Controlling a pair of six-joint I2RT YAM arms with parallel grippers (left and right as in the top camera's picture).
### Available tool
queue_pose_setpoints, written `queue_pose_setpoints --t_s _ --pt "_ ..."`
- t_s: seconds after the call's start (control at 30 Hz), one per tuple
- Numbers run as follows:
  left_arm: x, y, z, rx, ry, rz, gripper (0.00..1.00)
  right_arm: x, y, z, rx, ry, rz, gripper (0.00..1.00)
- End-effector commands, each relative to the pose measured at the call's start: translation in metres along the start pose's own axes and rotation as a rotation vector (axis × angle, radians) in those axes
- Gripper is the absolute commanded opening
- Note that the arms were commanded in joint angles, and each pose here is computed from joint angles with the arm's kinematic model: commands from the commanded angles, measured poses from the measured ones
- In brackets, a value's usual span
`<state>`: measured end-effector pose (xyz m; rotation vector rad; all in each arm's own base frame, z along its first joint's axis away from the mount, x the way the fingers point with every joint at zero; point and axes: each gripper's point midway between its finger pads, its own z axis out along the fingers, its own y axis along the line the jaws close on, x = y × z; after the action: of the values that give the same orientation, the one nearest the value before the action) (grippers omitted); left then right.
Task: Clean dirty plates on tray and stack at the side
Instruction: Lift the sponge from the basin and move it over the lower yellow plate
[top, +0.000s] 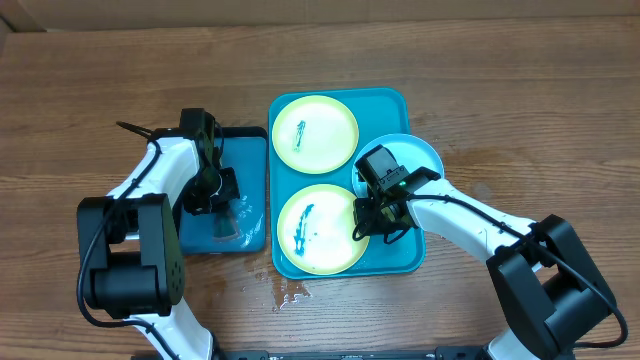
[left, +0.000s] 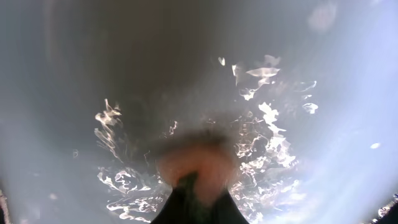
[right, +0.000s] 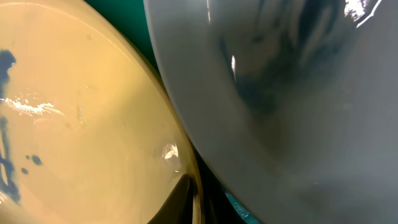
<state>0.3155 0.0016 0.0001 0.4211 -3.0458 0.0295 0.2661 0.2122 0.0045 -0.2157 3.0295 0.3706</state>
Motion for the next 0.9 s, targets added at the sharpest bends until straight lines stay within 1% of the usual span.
queue_pose_setpoints --t_s 0.0,0.07,0.1,0.13,0.17,0.2,0.27,0.3,0.37,0.4,0.5,0.63,0.7,0.73,0.77,0.83,0.87 --pt "0.006 -0.017 0.0 0.081 0.049 0.028 0.04 -0.001 -0.018 0.003 0.086 -0.008 0.013 0.08" --pt "0.0 -0.021 -0.014 0.101 0.028 0.029 0.04 -0.001 -0.019 0.003 0.086 -0.008 0.013 0.08" --pt "-0.004 -0.023 -0.021 0.105 0.01 0.031 0.11 -0.001 -0.019 0.003 0.086 -0.008 0.012 0.08" --pt "-0.007 -0.024 -0.027 0.108 -0.003 0.032 0.32 -0.001 -0.019 0.003 0.086 -0.008 0.013 0.08" --pt "-0.01 -0.025 -0.033 0.111 -0.015 0.033 0.47 -0.001 -0.019 0.003 0.086 -0.008 0.013 0.08" --pt "-0.012 -0.025 -0.037 0.112 -0.019 0.033 0.57 -0.001 -0.019 0.003 0.086 -0.008 0.013 0.08" --pt "-0.01 -0.025 -0.04 0.109 -0.007 0.032 0.71 0.0 -0.018 0.003 0.086 -0.007 0.013 0.08" --pt "-0.007 -0.024 -0.04 0.105 0.004 0.032 0.73 -0.001 -0.019 0.003 0.086 -0.008 0.013 0.08" --pt "0.0 -0.021 -0.04 0.091 0.035 0.029 0.71 0.0 -0.019 0.003 0.087 -0.006 0.013 0.08" --pt "0.005 -0.019 -0.04 0.085 0.052 0.028 0.66 0.0 -0.019 0.003 0.087 -0.005 0.013 0.08" --pt "0.015 -0.018 -0.039 0.08 0.095 0.026 0.44 0.0 -0.019 0.003 0.088 -0.004 0.013 0.08" --pt "0.033 -0.019 -0.025 0.06 0.139 0.048 0.4 0.0 -0.019 0.003 0.088 -0.004 0.013 0.08" --pt "0.041 -0.023 -0.012 0.057 0.143 0.069 0.36 0.0 -0.019 0.003 0.087 -0.005 0.013 0.08" --pt "0.043 -0.025 -0.005 0.056 0.141 0.08 0.32 0.0 -0.019 0.003 0.088 -0.004 0.013 0.08" --pt "0.045 -0.027 0.0 0.056 0.135 0.089 0.25 0.0 -0.019 0.003 0.088 -0.004 0.013 0.08" --pt "0.045 -0.032 0.01 0.061 0.114 0.106 0.08 0.001 -0.019 0.003 0.089 -0.002 0.014 0.09" --pt "0.044 -0.033 0.012 0.064 0.105 0.11 0.04 0.001 -0.02 0.003 0.091 -0.002 0.014 0.09"
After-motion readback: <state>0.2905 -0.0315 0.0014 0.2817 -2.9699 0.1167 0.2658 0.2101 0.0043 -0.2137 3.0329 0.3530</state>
